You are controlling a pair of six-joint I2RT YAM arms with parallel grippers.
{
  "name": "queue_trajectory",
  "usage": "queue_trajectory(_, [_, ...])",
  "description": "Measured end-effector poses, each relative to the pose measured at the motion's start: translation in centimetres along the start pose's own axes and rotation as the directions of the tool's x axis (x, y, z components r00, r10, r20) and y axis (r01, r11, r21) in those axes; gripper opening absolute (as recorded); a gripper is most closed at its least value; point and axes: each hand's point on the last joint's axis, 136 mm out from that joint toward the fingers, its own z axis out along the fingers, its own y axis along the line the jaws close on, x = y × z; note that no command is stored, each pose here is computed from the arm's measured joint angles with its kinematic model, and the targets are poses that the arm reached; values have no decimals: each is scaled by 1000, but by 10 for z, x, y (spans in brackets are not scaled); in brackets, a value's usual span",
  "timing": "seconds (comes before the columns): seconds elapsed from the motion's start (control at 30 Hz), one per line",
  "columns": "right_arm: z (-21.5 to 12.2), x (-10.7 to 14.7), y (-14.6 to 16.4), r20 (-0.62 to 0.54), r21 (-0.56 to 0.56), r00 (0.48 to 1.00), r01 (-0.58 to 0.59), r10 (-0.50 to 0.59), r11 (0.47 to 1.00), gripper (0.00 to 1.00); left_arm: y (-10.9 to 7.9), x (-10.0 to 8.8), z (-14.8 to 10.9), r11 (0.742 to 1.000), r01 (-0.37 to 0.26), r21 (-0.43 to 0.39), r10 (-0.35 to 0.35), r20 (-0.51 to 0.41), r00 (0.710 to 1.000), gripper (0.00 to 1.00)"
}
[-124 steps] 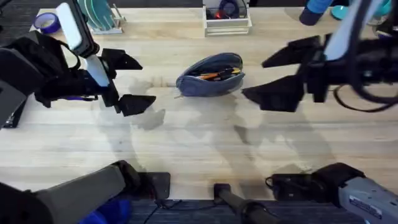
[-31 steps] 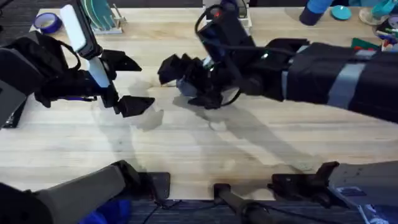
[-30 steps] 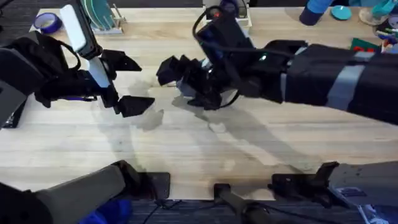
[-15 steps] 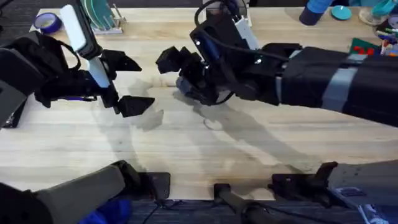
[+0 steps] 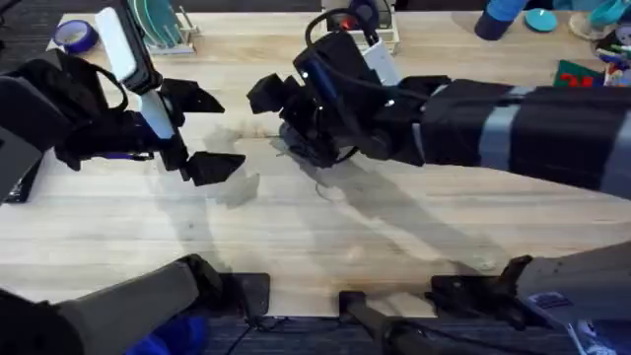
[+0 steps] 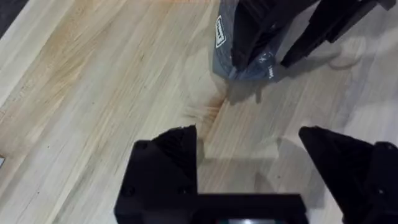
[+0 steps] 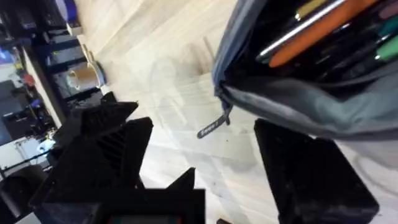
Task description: Unzip the bag, pick up the pens from the table one at a time and place them inside, then zip the bag closed.
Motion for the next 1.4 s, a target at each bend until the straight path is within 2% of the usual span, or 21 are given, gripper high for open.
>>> queue_trajectory(0.17, [8,0,-7,-1,21,1000,-5,5,1000,996,0,0,0,1000,0,0,0,0,1000,993])
queue_trajectory(0.77, [8,-4,-4,22,6,1000,-10,10,1000,989,0,0,0,1000,0,0,0,-3,1000,993])
queue_trajectory(1.07, [8,-4,-4,22,6,1000,-14,13,1000,846,0,0,0,1000,0,0,0,-3,1000,993])
queue_trajectory(1.23, [8,-4,-4,23,6,1000,-14,14,1000,627,0,0,0,1000,0,0,0,-3,1000,993])
queue_trajectory(1.37, [8,-5,-4,23,6,1000,-14,14,1000,356,0,0,0,1000,0,0,0,-3,1000,993])
queue_trajectory(1.4, [8,-5,-4,24,6,1000,-15,15,1000,247,0,0,0,1000,0,0,0,-3,1000,993])
